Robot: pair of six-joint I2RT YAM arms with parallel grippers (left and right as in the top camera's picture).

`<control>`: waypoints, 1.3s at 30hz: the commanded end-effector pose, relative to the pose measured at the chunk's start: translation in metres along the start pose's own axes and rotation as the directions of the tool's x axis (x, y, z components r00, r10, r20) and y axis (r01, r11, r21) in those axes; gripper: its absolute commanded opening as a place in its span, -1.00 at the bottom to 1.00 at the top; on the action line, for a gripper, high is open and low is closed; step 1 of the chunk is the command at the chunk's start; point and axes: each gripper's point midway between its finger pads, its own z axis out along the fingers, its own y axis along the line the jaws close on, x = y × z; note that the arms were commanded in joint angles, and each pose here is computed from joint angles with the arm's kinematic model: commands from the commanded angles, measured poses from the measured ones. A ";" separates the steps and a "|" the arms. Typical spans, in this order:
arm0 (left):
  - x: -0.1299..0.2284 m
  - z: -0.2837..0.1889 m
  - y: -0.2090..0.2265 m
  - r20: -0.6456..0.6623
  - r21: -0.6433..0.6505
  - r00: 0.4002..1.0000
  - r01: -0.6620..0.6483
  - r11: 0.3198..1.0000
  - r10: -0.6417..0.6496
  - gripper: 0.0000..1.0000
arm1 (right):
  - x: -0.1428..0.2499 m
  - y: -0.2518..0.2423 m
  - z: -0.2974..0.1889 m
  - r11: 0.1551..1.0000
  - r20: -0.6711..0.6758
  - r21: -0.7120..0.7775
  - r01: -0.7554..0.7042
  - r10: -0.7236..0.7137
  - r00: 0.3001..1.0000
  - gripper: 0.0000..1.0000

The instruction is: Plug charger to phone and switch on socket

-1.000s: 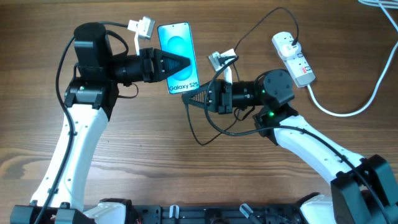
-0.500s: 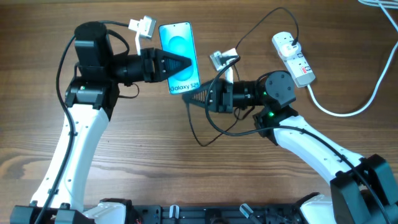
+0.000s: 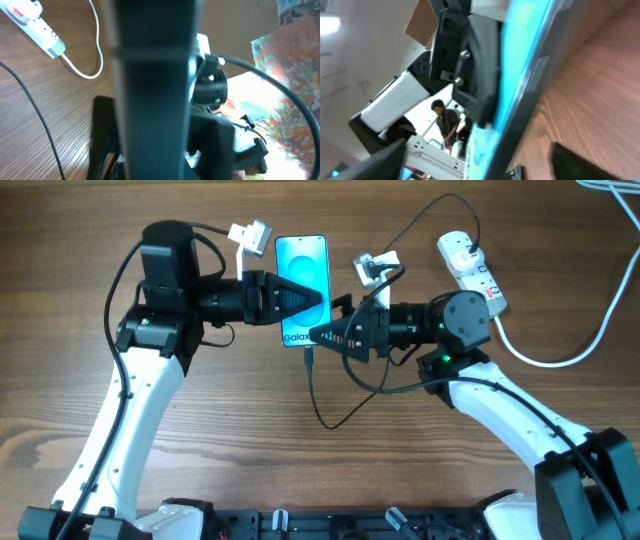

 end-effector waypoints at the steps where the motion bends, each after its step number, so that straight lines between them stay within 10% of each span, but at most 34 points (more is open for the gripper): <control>1: 0.006 0.001 -0.010 -0.025 0.034 0.996 -0.081 0.996 0.082 -0.92 | 0.000 -0.003 -0.004 1.000 -0.020 0.007 -0.007 0.007 1.000 0.26; 5: 0.004 0.001 -0.008 -0.015 0.023 0.996 -0.090 0.996 0.090 -0.92 | 0.004 -0.005 -0.003 0.999 -0.038 0.009 -0.032 0.032 0.999 0.19; 17: 0.004 0.011 -0.003 -0.008 -0.019 0.994 -0.111 0.994 0.111 -0.92 | 0.013 0.000 0.006 0.999 -0.068 -0.010 -0.043 0.043 0.997 -0.92; 24: -0.009 0.007 0.021 0.071 -0.155 0.994 -0.072 0.985 0.083 -0.25 | 0.003 -0.005 0.004 0.998 -0.012 0.013 -0.067 0.067 0.998 -0.91; 29: -0.022 -0.022 0.074 0.216 -0.400 0.976 0.096 0.911 -0.008 -0.15 | 0.005 -0.024 -0.003 0.990 -0.008 0.071 -0.121 0.122 0.992 -0.91; 35: -0.019 -0.055 0.106 0.283 -0.526 0.958 0.193 0.828 -0.044 0.08 | 0.044 -0.119 -0.030 0.874 0.050 0.415 -0.253 0.255 0.966 -0.91; 39: -0.007 -0.087 0.143 0.361 -0.689 0.930 0.315 0.653 -0.067 0.29 | 0.066 -0.174 -0.067 0.705 0.064 0.682 -0.192 0.204 0.977 -0.92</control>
